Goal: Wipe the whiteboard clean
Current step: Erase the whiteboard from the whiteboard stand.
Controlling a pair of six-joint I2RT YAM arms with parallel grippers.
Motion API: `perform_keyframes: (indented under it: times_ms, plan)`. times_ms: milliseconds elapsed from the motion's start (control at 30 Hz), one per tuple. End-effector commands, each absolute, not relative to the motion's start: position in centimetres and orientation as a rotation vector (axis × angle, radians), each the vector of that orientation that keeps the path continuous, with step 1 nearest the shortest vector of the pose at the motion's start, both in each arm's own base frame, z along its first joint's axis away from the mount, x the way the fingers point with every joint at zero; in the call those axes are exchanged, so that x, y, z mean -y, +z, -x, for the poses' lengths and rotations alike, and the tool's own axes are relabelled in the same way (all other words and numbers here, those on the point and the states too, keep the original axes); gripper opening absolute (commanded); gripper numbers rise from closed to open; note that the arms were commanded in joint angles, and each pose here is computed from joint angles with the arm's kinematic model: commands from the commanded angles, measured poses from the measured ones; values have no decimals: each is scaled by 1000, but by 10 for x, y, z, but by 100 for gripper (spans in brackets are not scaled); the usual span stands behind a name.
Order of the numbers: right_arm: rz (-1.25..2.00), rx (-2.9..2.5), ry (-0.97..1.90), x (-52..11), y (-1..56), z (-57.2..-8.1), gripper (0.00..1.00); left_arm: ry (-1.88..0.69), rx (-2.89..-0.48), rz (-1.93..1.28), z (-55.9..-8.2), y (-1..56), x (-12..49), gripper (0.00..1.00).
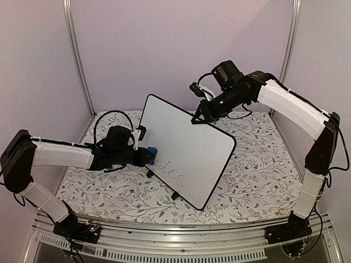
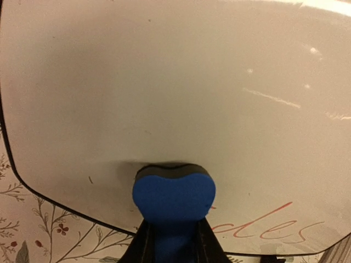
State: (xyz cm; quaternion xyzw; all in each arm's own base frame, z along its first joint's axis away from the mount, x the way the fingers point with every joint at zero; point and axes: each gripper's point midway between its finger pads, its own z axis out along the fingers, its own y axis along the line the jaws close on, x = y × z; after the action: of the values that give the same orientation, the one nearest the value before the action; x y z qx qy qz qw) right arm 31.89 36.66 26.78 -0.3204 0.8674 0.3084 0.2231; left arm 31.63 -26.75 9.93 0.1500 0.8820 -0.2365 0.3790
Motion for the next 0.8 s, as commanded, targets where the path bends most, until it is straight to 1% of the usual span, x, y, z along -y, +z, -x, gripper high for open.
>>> perform_keyframes:
  times_ms: [0,267,433,600,767]
  plan:
    - [1079,-2504,827,-369,225,-284,0,-608,-2156,-376,-334,127,272,0]
    - [1081,-2505,828,-370,223,-285,0,-637,-2274,-355,-301,77,260,0]
    - [1083,-2504,827,-370,223,-285,0,-638,-2317,-353,-287,57,253,0]
    - [1084,-2506,829,-370,222,-285,0,-649,-2312,-362,-286,57,255,0]
    - [1085,-2505,828,-371,222,-285,0,-659,-2271,-374,-298,74,266,0]
